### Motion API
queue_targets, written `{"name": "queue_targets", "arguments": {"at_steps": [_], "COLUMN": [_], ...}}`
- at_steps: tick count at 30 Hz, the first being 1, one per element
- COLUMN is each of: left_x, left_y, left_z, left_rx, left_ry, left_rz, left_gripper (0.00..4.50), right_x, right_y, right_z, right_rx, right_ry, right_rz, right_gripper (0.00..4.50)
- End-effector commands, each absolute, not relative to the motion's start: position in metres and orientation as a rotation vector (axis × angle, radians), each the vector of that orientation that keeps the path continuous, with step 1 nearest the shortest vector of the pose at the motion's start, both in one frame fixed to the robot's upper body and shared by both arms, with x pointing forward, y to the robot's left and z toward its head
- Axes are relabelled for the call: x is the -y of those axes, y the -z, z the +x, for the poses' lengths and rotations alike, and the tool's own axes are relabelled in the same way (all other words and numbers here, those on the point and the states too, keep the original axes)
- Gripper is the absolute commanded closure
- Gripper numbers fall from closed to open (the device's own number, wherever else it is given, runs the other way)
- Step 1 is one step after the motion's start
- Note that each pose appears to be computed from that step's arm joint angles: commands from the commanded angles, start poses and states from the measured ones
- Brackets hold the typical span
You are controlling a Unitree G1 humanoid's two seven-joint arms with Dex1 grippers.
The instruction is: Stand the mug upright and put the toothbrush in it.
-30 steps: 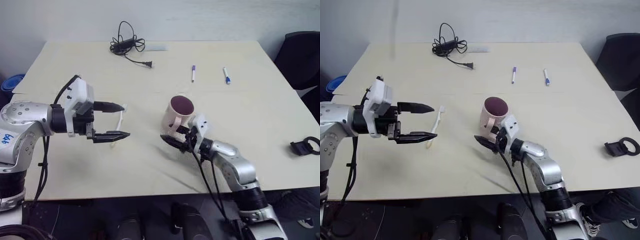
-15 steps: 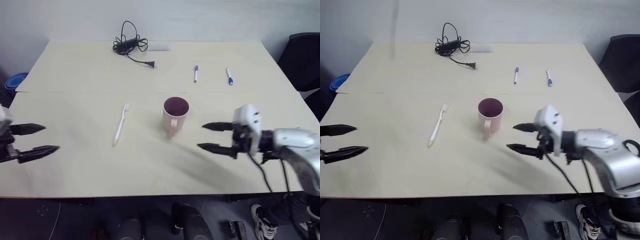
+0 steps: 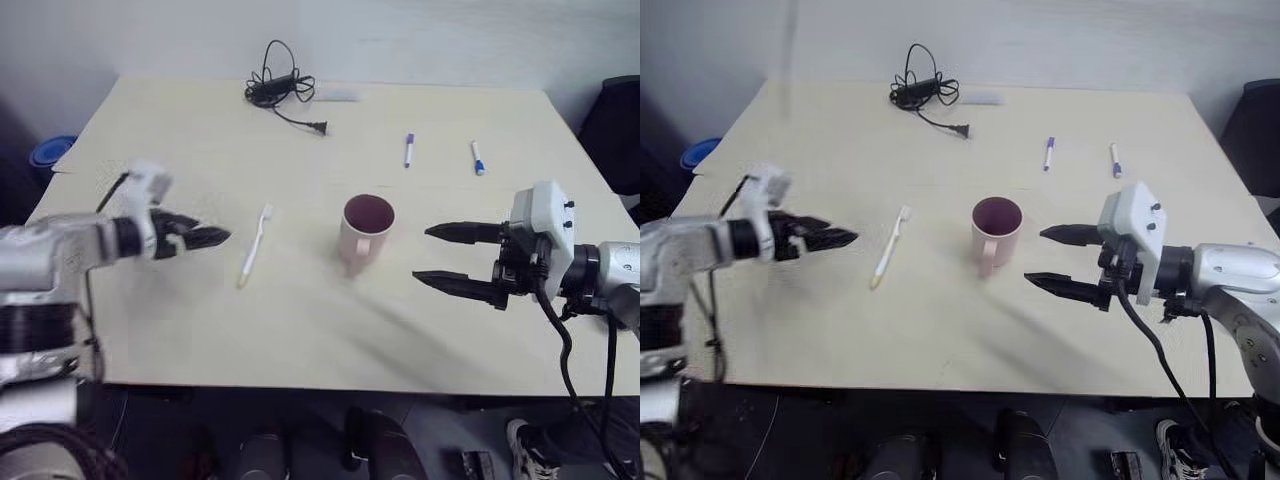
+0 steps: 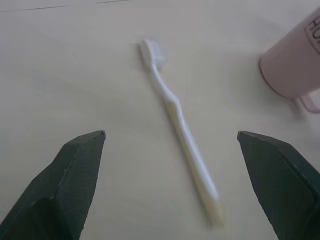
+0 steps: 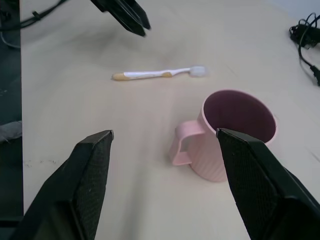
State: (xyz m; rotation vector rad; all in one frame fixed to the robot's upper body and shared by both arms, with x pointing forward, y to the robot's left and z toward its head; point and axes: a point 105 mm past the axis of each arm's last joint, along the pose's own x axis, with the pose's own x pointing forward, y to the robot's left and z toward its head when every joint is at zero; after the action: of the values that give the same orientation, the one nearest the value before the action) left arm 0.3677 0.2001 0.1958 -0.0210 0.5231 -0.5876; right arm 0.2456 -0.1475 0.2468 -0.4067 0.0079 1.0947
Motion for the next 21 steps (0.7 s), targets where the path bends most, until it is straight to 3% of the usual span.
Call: {"name": "queue_targets", "arguments": {"at_steps": [1, 8, 11, 21], "left_x": [-0.186, -0.175, -0.169, -0.151], "left_y": [-0.19, -0.156, -0.145, -0.144], "left_z": [0.386, 0.405, 0.41, 0.418], "left_rx": [-0.558, -0.706, -0.737, -0.738], "left_ry": [0.541, 0.49, 0.492, 0.514], "left_rz": [0.011, 0.071, 0.085, 0.019], "left_gripper": [0.0, 0.0, 0.61, 3.63], "right_x": [0.145, 0.142, 0.142, 0.141], "right_y": [-0.262, -0.266, -0.267, -0.267], "right_z": [0.233, 0.227, 0.227, 0.226], "right_rx": [0.045, 0.07, 0.085, 0.084], "right_ry": [-1.075, -1.04, -1.019, -1.008], "right_rz": [-0.456, -0.466, -0.469, -0.477], "right_gripper": [1.07, 1.07, 1.03, 1.03]}}
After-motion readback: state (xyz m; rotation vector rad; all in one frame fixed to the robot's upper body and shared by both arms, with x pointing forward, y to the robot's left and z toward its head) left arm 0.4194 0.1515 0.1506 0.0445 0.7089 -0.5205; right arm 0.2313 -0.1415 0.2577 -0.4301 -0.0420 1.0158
